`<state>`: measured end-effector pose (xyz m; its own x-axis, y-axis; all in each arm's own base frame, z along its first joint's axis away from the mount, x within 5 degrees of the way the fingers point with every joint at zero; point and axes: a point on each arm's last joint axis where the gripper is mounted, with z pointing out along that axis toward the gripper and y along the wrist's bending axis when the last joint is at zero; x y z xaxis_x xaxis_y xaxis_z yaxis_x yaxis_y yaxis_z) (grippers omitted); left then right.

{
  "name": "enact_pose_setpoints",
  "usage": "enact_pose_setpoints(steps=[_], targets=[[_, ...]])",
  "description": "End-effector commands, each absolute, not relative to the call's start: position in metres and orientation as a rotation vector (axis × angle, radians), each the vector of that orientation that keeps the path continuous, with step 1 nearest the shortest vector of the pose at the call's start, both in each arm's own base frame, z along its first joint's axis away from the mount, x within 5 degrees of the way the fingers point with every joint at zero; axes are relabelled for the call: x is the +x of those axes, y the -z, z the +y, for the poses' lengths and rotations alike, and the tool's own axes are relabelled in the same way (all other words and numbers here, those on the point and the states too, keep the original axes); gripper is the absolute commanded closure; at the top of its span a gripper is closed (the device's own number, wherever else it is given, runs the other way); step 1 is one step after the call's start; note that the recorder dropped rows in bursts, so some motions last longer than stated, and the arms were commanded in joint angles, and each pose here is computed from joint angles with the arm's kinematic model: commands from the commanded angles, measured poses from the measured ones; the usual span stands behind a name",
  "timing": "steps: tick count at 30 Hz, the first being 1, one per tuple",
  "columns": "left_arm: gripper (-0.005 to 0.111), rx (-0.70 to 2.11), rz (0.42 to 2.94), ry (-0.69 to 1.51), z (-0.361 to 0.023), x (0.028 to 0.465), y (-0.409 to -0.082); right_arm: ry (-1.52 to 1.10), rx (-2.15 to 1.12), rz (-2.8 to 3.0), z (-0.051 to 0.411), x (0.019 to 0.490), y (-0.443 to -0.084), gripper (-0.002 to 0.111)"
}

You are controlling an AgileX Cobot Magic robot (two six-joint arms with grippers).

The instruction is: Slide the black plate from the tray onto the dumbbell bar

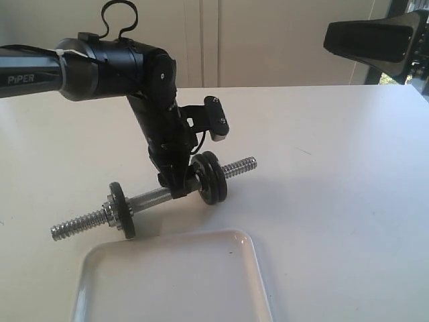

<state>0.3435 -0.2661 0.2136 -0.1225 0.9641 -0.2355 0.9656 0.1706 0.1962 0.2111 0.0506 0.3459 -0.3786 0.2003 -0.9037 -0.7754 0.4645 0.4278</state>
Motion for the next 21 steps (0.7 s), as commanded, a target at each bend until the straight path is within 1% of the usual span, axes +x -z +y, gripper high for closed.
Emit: enact_pose_setpoints(steps=[1, 4, 6, 8, 10, 14, 15, 17, 21], targets=[[0.041, 1.821, 2.165, -0.022, -0.264, 0.34, -0.225, -1.124, -0.517, 1.627, 0.05, 0.209, -0.347, 0.107], [0.041, 1.756, 2.202, -0.059, -0.259, 0.34, -0.234, -1.124, -0.517, 1.627, 0.05, 0.209, -0.347, 0.107], [0.044, 1.706, 2.221, -0.109, -0.254, 0.339, -0.245, -1.124, -0.517, 1.627, 0.05, 0.209, -0.347, 0.107], [0.052, 1.641, 2.248, -0.155, -0.246, 0.335, -0.261, -1.124, -0.517, 1.627, 0.05, 0.209, -0.347, 0.107], [0.065, 1.617, 2.264, -0.198, -0.237, 0.329, -0.278, -1.123, -0.52, 1.629, 0.05, 0.209, -0.346, 0.107], [0.101, 1.523, 2.304, -0.2, -0.218, 0.306, -0.32, -1.084, -0.562, 1.616, 0.05, 0.209, -0.346, 0.107], [0.106, 1.495, 2.307, -0.188, -0.214, 0.3, -0.332, -1.058, -0.588, 1.6, 0.05, 0.209, -0.346, 0.107], [0.107, 1.437, 2.298, -0.15, -0.205, 0.286, -0.354, -1.022, -0.622, 1.574, 0.05, 0.209, -0.346, 0.107], [0.107, 1.358, 2.211, -0.061, -0.183, 0.251, -0.398, -1.031, -0.669, 1.548, 0.059, 0.2, -0.352, 0.107]])
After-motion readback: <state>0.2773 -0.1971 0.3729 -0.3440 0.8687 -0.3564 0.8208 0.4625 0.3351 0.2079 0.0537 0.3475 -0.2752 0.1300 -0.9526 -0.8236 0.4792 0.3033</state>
